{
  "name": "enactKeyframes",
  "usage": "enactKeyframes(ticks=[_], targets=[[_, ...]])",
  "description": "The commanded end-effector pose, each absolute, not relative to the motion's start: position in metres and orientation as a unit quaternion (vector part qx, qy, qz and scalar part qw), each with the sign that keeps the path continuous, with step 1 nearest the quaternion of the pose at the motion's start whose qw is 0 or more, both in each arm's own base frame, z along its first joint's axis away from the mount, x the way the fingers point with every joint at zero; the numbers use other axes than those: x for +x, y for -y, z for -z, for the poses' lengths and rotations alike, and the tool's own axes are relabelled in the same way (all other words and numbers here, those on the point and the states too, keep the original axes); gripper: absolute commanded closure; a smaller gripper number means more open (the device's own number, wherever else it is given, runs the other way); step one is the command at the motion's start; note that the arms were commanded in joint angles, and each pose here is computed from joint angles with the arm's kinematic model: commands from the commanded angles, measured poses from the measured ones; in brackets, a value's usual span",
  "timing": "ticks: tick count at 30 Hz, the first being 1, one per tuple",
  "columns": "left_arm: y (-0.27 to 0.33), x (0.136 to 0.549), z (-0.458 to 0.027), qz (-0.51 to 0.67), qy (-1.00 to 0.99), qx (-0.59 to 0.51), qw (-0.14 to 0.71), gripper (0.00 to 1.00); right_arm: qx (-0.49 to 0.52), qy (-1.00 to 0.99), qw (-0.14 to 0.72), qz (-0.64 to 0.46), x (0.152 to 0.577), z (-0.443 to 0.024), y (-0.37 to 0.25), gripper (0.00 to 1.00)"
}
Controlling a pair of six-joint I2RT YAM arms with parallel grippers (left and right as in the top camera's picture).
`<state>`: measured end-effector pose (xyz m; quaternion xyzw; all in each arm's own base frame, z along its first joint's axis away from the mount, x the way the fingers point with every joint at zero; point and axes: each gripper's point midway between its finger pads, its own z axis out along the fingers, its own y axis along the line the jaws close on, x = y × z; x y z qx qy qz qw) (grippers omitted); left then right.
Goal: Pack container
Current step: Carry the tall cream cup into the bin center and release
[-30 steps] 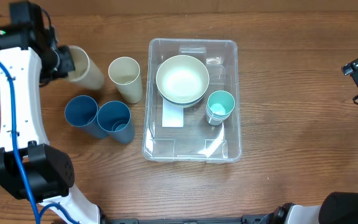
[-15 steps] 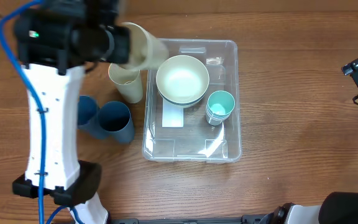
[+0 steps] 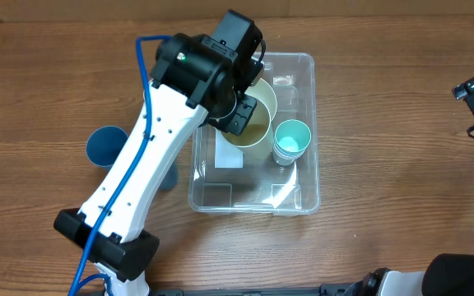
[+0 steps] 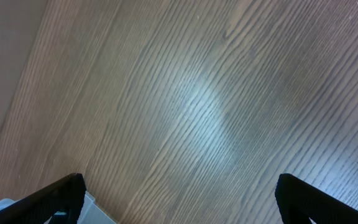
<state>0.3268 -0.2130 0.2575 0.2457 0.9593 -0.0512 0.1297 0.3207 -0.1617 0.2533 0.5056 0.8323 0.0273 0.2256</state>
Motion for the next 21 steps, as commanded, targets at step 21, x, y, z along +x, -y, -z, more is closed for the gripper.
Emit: enactKeyframes(ticks=[21], targets=[[0.23,0.348,-0.166,0.041,-0.961,0.248,0.119,0.96,0.509,-0.829,0.229,-0.027,0.322,-0.255,0.163,0.0]])
